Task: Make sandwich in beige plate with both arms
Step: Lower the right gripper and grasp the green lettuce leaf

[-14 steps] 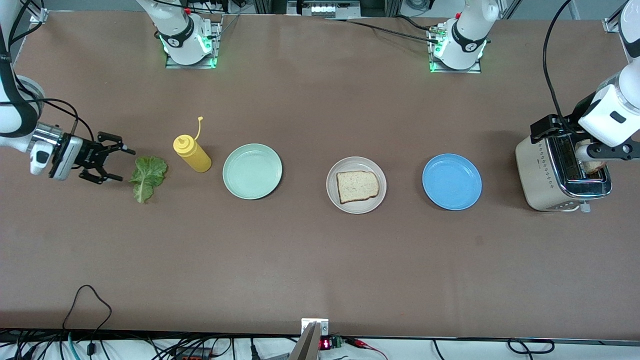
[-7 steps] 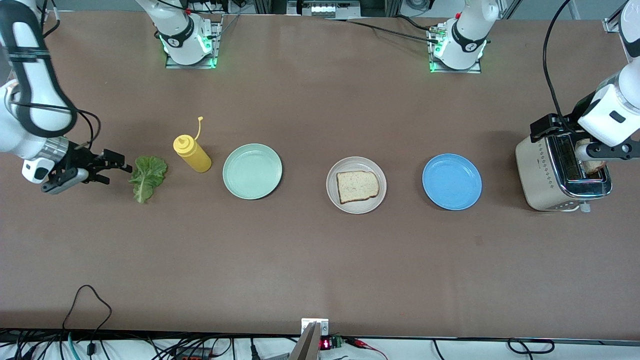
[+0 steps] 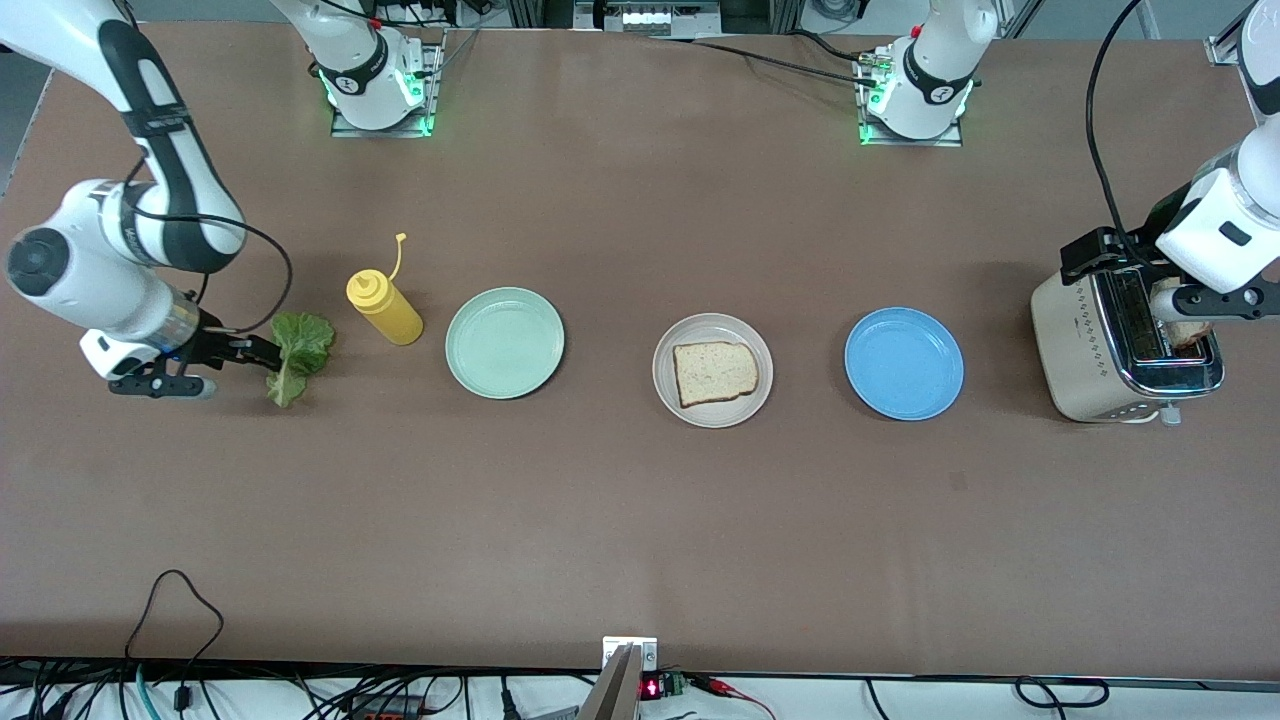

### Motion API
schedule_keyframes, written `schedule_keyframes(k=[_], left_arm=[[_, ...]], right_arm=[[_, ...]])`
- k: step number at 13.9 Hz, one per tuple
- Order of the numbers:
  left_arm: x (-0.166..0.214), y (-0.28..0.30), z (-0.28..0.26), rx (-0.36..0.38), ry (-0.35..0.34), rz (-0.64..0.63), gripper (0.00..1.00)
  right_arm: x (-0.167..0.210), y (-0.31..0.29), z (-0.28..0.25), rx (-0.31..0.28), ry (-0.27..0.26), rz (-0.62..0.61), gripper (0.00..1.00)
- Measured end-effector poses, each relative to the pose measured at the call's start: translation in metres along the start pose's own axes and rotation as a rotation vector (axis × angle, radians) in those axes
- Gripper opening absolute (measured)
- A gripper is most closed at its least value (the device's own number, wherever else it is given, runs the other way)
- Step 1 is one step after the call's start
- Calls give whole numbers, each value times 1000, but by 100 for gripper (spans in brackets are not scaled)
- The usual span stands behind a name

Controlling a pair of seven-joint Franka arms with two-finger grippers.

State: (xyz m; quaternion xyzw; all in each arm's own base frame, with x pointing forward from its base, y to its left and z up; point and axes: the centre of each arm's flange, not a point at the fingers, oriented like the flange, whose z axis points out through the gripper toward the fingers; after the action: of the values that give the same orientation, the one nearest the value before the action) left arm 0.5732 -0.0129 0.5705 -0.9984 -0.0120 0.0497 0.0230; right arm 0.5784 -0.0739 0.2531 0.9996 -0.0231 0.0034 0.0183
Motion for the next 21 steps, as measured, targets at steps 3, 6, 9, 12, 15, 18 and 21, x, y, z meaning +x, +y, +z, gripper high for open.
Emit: schedule_keyframes(k=[3, 6, 9, 12, 15, 18, 21], left_arm=[[0, 0, 0, 0, 0, 0, 100], [0, -1, 0, 0, -1, -2, 100], [0, -2, 0, 0, -1, -3, 100], [0, -2, 0, 0, -2, -3, 100], [0, -3, 0, 0, -2, -5, 100], [0, -3, 0, 0, -2, -5, 100], [0, -3, 0, 0, -3, -5, 100]], right_arm=[[-1, -5, 30, -21, -3, 15, 100], [-1, -7, 48, -8, -5, 14, 100], [-2, -8, 54, -30, -8, -24, 96], [-3, -9, 59, -63, -10, -74, 78], [-4, -10, 62, -79, -11, -102, 45], [-4, -10, 62, -91, -9, -122, 13], [-2, -10, 60, -95, -4, -128, 3]])
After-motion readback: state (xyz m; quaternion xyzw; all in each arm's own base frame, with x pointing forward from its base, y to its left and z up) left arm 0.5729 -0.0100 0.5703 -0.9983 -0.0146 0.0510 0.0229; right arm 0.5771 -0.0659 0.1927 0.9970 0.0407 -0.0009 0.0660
